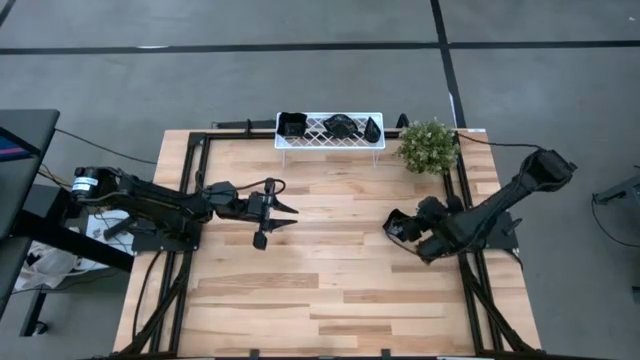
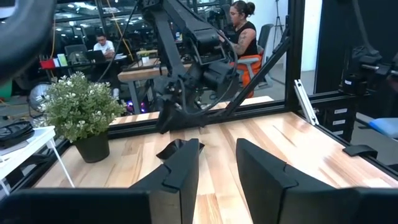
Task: Pick & Place Mini shaped plates
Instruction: Stack the distorted square plate on top of the distorted square plate on the shelf
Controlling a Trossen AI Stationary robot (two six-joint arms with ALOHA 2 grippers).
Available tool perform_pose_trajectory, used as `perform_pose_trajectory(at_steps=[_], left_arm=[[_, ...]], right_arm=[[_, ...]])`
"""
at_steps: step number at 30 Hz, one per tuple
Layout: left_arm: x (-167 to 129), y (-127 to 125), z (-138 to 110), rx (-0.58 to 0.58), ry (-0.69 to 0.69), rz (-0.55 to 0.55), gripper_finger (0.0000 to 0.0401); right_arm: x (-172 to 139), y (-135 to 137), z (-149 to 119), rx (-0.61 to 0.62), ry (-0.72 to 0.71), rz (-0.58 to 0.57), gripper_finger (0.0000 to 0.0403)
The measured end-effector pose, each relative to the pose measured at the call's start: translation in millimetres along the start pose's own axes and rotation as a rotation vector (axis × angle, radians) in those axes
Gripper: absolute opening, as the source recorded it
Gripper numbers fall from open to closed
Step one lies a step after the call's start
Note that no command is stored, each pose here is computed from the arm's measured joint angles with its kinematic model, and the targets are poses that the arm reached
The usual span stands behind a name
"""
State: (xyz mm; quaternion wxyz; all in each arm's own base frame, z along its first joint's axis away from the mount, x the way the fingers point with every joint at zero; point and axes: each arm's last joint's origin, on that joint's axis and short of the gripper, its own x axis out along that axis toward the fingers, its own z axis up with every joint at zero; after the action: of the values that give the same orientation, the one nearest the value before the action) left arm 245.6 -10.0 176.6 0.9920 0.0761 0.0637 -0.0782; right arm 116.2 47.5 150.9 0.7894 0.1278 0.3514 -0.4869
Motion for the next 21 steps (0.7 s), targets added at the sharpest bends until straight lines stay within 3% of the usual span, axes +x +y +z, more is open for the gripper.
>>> perform_pose_trajectory(at_steps=[6,15,21], left_arm=[[-1.1,-0.5,-2.1,-0.001,0.006,-0.001,0.0110],[-1.1,-0.5,-2.0,-0.001,0.004,-0.001,0.0110],[-1.1,-0.5,-2.0,-0.001,0.004,-0.001,0.0110]], right_arm=[[11.6,2.0,6.5,0.019,0.036,-0.069,0.0108],[20.2,18.2,17.0,-0.023,0.004,0.023,0.0108],[28.9,14.8,23.1,-0.017,0.065,-0.019,0.0108]])
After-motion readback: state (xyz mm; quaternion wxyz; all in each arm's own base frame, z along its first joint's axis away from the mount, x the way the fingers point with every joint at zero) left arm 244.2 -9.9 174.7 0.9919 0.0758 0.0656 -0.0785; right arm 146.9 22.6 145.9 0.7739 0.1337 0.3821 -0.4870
